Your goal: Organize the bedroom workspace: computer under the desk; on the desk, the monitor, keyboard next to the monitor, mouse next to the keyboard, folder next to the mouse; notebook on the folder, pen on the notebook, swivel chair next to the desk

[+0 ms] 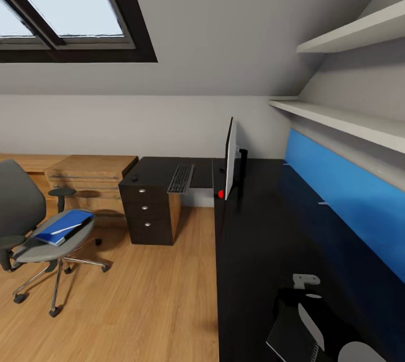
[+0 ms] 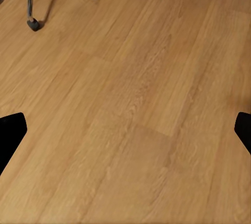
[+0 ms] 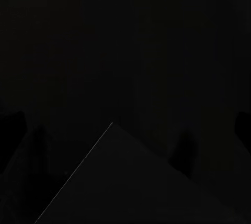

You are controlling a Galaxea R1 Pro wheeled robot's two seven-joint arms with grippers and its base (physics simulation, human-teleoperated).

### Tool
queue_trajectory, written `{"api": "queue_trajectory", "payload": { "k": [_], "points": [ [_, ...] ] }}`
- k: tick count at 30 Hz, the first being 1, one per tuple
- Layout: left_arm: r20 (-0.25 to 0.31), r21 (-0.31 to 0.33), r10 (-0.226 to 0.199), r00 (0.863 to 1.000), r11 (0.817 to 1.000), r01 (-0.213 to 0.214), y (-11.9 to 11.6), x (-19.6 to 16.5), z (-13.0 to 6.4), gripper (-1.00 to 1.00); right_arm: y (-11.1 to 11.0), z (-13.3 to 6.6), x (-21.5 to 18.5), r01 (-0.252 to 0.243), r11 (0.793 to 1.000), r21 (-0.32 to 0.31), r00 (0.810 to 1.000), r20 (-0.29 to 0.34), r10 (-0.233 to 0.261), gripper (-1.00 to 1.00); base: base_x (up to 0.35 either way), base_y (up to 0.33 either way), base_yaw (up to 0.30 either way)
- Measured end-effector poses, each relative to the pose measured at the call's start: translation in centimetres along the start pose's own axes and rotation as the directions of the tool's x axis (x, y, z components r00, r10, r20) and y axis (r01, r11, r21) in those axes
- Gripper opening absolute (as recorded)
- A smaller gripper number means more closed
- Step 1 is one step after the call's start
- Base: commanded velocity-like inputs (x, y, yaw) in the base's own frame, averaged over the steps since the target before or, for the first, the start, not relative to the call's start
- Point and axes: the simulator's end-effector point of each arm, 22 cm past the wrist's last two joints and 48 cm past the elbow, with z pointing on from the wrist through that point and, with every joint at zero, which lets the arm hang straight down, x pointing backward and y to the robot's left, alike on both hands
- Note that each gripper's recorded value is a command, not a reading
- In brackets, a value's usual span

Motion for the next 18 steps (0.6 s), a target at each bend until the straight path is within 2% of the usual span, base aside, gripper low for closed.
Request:
{"api": "queue_trajectory", "payload": {
  "k": [18],
  "points": [
    [0.0,0.001,0.001,1.0,1.0,-0.001,-0.2,1.1,1.1,1.0,0.3,1.2,0.5,-0.006,1.0,-0.003,1.0,0.008,0.006,1.0,0.0,0.0,0.0]
  ]
}}
